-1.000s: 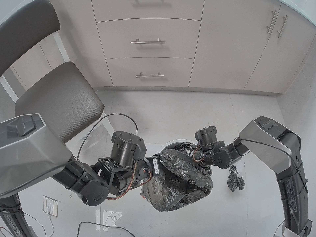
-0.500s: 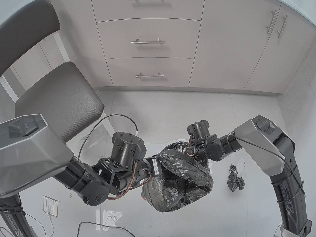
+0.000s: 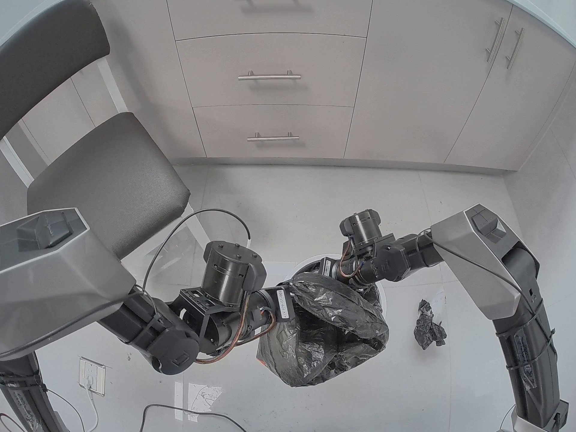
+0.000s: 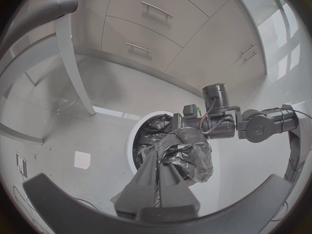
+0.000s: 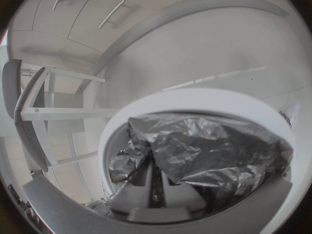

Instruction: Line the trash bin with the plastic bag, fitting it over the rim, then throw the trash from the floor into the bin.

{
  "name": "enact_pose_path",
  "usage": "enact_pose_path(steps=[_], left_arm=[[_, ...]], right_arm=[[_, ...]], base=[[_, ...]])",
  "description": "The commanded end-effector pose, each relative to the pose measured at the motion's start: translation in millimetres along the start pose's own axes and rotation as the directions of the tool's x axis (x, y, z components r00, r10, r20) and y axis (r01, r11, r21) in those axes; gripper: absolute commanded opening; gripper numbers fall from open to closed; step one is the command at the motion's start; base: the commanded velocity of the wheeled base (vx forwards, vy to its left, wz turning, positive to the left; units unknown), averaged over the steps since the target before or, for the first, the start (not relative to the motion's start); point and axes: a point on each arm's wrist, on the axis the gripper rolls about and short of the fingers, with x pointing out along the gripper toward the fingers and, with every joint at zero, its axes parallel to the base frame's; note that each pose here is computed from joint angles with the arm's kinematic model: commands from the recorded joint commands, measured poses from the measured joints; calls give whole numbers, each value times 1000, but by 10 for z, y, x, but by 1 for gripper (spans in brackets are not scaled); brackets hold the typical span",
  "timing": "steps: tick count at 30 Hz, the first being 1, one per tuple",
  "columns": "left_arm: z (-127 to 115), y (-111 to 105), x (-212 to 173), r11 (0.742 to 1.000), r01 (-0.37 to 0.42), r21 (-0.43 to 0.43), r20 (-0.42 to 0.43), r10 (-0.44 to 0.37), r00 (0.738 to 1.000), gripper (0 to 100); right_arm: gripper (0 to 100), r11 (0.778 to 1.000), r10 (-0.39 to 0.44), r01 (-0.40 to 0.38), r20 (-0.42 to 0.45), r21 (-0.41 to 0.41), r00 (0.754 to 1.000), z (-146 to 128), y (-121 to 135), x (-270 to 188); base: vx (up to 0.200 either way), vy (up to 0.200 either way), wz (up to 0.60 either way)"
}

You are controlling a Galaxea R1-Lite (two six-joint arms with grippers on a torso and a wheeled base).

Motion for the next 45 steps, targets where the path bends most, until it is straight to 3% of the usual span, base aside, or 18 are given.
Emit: enact_pose_path(steps=[1, 7, 14, 20, 25, 28, 37, 45], left_arm=[[1, 1, 4, 1000, 0, -1, 1, 0, 1000, 0], [1, 2, 0, 1000, 0, -1, 1, 0, 1000, 0], [-3, 4, 3, 1000, -1, -1, -1, 1, 1000, 0], [9, -2, -8, 1000, 1, -3, 3, -1, 1000, 0], [-10, 9, 1, 1000, -3, -2, -3, 3, 1000, 0], [-10, 8, 6, 1000, -3, -14, -3, 3, 1000, 0], [-6, 6, 7, 1000, -2, -20, -2, 2, 1000, 0], [-7, 5, 16, 1000, -2, -20, -2, 2, 1000, 0]], right_arm=[[100, 1000, 17, -17, 23, -12, 1000, 78, 92, -185], [100, 999, 43, -42, 39, -7, 998, 124, 182, -455], [100, 985, 149, -152, 48, 75, 988, 202, 400, -1050], [100, 984, 136, -142, 56, 103, 989, 190, 326, -1246], [100, 987, 89, -90, 17, 133, 996, 98, 141, -1132], [100, 989, 53, -59, 45, 139, 998, 98, 6, -965], [100, 989, 39, -51, 92, 139, 995, 128, -198, -564], [100, 991, 7, -18, 77, 136, 997, 80, -314, -341]], base=[[0, 0, 0], [0, 0, 0], [0, 0, 0], [0, 0, 0], [0, 0, 0], [0, 0, 0], [0, 0, 0], [0, 0, 0]])
